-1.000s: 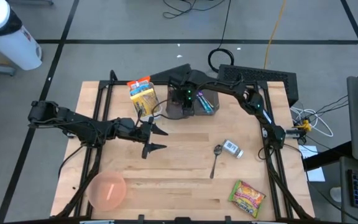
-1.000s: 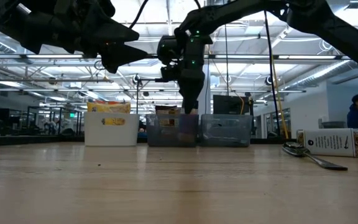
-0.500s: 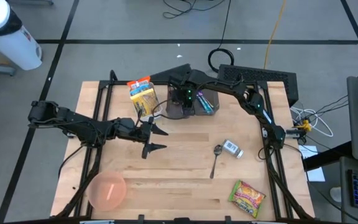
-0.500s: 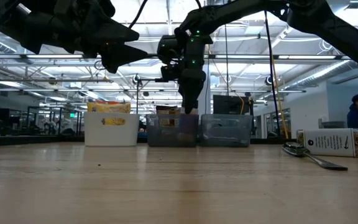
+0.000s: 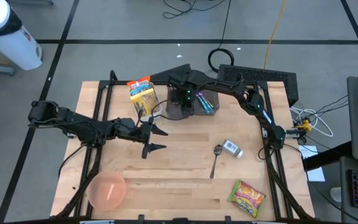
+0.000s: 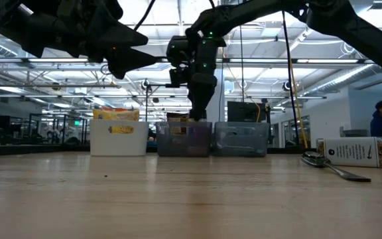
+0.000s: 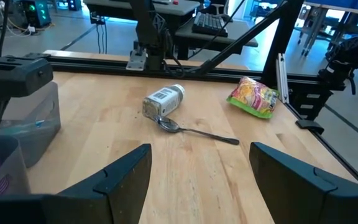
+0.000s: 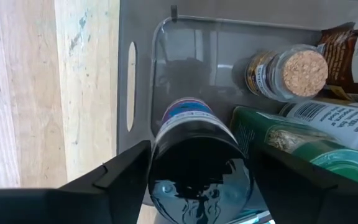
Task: Pick & Place Food Item
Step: Put the purple seasoning bottle into the left black bin, then put the white seasoning bottle into the left black bin
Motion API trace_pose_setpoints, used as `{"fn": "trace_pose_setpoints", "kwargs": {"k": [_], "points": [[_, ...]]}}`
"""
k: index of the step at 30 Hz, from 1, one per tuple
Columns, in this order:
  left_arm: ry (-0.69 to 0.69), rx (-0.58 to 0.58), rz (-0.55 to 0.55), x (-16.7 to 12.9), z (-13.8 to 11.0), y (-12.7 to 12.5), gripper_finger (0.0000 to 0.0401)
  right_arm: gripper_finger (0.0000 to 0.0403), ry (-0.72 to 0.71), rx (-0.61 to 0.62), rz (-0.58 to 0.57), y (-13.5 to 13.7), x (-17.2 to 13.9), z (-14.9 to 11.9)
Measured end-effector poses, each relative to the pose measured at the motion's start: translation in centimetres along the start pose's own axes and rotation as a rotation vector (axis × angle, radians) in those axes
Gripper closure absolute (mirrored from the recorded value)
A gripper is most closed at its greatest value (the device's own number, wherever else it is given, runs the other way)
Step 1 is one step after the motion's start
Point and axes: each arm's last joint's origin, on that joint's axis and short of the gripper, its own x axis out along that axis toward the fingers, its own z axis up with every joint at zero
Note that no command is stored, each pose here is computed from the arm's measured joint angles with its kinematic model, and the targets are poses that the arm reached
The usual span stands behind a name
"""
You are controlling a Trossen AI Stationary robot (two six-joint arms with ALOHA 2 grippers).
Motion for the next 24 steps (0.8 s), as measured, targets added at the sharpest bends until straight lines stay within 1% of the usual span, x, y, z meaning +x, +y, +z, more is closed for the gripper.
{"fn": "trace_pose_setpoints", "kwargs": {"k": [7,10,12,15,18,21,24], "points": [[0.005,-0.001,0.001,0.0,0.0,0.0,0.0127,0.0148,-0.001,-0.026,0.002,1.1,-0.1,0.5],[0.004,-0.001,0.001,0.0,0.0,0.0,0.0127,0.0148,-0.015,-0.056,-0.008,1.7,-1.0,0.6],[0.004,-0.001,0.003,0.0,0.0,0.0,0.0127,0.0148,-0.020,-0.087,-0.049,2.1,-2.0,0.6],[-0.005,-0.001,0.002,0.0,0.1,0.0,0.0127,0.0148,-0.023,-0.113,-0.144,2.6,-3.8,0.6],[-0.014,0.000,0.002,0.0,0.1,0.0,0.0127,0.0148,-0.069,-0.119,-0.215,3.1,-6.2,0.5],[-0.019,0.000,0.002,0.0,0.2,0.0,0.0127,0.0147,-0.146,-0.098,-0.246,3.7,-8.8,0.3],[-0.035,-0.002,0.006,0.0,0.4,0.1,0.0128,0.0147,-0.270,-0.053,-0.291,3.9,-11.6,0.2]]}}
